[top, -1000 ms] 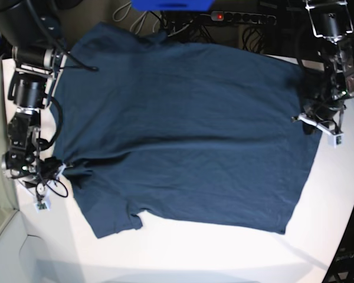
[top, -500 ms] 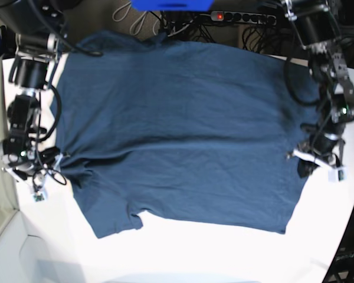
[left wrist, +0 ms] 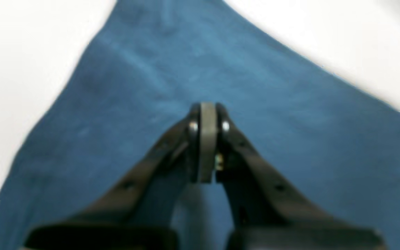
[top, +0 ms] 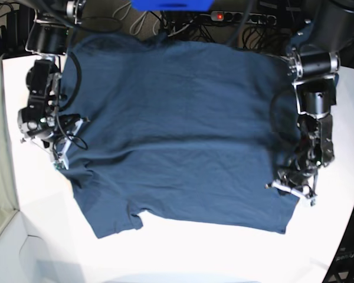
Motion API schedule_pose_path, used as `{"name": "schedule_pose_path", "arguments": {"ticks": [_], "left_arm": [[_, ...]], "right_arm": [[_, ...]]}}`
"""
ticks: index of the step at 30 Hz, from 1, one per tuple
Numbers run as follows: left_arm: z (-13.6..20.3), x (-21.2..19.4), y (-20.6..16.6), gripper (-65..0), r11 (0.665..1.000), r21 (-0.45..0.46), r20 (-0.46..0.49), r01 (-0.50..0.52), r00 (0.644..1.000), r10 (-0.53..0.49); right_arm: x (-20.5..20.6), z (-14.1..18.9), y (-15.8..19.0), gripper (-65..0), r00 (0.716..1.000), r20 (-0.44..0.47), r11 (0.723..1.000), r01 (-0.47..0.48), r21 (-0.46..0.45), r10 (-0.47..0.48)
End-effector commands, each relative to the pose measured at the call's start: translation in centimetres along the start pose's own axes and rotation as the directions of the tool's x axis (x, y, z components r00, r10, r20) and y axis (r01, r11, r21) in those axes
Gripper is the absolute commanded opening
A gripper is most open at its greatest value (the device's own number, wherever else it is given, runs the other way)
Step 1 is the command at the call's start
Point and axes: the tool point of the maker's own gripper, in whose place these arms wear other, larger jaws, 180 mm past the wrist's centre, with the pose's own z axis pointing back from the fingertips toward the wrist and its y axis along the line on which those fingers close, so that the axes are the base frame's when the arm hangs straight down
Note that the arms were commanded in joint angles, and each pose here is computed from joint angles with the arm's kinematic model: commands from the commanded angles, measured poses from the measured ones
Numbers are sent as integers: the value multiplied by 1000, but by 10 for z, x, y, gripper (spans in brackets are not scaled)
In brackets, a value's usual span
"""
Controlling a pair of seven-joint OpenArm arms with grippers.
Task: Layout the t-shirt on the table in an organized manner, then fold the t-shirt properly
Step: 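Grasp the shirt side edges with both grippers at mid-body, then pull the held side edges apart with both grippers to stretch the shirt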
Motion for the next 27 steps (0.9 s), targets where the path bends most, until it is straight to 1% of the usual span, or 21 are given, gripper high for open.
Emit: {"name": "schedule_pose_path", "arguments": {"ticks": [1, 2, 4, 8, 9, 11, 13, 17, 19, 22, 25, 27], "left_arm": [[1, 21, 5, -646, 1000, 10, 59, 16, 998, -16], [1, 16, 8, -646, 999, 22, 55, 30, 998, -32], [6, 1, 27, -646, 997, 59, 29, 55, 998, -57], [14, -22, 47, -646, 994, 86, -12, 71, 997, -70], [18, -23, 58, -646, 992, 104, -17, 75, 997, -74], [27, -30, 77, -646, 989, 136, -26, 62, 998, -59], [36, -39, 95, -646, 985, 168, -28, 33, 999, -28], [52, -44, 126, -646, 974, 227, -15, -21, 1000, 25], [54, -46, 131, -646, 972, 235, -18, -24, 999, 29], [58, -40, 131, -646, 972, 235, -1, -12, 1000, 12], [61, -27, 122, -646, 975, 220, 34, 18, 999, -26], [65, -18, 116, -646, 977, 211, 30, 37, 999, -45]], "right_arm": [[16, 4, -10, -650, 999, 47, 1000, 5, -22, -4], [12, 1, -10, -650, 999, 34, 1000, 7, -16, -6], [5, -8, -5, -650, 1000, 10, 1000, 14, 4, -14], [-6, -22, -1, -650, 1000, 6, 999, 21, 31, -21], [-9, -25, -3, -650, 1000, 2, 999, 21, 32, -21], [-16, -29, -2, -650, 1000, -11, 999, 24, 39, -23], [-20, -31, -9, -650, 1000, -22, 999, 20, 31, -19], [-11, -29, -20, -650, 1000, -11, 1000, 16, 11, -16], [-11, -27, -29, -650, 1000, -14, 1000, 9, -7, -9], [-12, -26, -34, -650, 1000, -16, 1000, 5, -15, -5], [-12, -26, -36, -650, 1000, -16, 1000, 0, -20, 0], [-11, -24, -43, -650, 1000, -18, 999, -7, -33, 7]]}}
